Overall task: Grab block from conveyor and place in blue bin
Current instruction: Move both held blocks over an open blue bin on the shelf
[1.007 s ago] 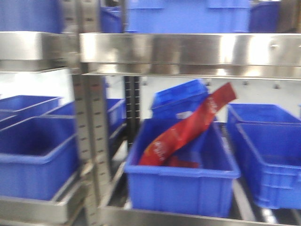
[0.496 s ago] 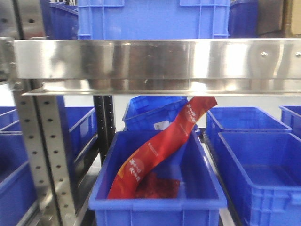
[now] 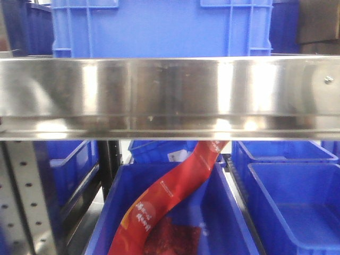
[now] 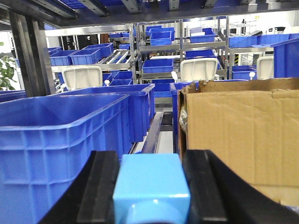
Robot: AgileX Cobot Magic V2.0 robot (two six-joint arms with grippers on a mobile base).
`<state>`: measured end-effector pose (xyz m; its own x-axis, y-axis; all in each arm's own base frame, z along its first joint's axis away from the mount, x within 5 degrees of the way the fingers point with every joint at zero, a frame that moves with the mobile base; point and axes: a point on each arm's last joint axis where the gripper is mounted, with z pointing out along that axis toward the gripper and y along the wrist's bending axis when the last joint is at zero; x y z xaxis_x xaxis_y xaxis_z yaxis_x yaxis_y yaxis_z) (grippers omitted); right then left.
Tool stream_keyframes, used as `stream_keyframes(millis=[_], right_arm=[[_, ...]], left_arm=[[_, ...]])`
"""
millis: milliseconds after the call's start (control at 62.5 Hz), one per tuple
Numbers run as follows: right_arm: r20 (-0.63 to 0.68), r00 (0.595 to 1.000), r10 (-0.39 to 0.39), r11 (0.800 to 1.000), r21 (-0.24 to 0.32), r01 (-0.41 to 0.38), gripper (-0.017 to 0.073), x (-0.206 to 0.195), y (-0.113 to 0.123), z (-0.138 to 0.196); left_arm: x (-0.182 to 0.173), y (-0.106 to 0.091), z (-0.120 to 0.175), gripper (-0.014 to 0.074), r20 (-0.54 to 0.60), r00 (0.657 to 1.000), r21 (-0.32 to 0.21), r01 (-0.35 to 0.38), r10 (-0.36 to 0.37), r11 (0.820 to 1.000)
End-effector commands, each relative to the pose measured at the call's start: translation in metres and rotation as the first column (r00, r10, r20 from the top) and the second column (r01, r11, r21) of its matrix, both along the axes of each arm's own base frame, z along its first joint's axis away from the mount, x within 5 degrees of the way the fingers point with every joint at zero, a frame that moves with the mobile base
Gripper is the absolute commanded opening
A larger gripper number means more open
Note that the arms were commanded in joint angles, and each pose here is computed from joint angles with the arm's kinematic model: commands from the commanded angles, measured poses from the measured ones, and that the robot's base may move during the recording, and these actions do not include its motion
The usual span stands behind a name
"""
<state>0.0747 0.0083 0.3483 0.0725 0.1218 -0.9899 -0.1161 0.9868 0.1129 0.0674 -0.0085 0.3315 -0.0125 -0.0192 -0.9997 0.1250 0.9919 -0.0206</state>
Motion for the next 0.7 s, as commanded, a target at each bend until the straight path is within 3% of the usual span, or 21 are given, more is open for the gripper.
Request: stream_keyframes(millis=[0, 688], right_arm=[[0.028, 1.000, -0.003, 1.000, -0.003, 0.003, -0.0162, -0.0011, -0.0003, 0.0021], [0.028, 1.000, -0.003, 1.000, -0.003, 0.003, -0.0162, -0.0011, -0.0003, 0.0021]], left_arm=[[-0.0011, -0.0002, 0.0027, -0.0111, 0.025, 1.000, -0.005, 0.005, -0.005, 1.000], [-0.0011, -0.0002, 0.0027, -0.0111, 0.025, 1.000, -0.005, 0.005, -0.005, 1.000]])
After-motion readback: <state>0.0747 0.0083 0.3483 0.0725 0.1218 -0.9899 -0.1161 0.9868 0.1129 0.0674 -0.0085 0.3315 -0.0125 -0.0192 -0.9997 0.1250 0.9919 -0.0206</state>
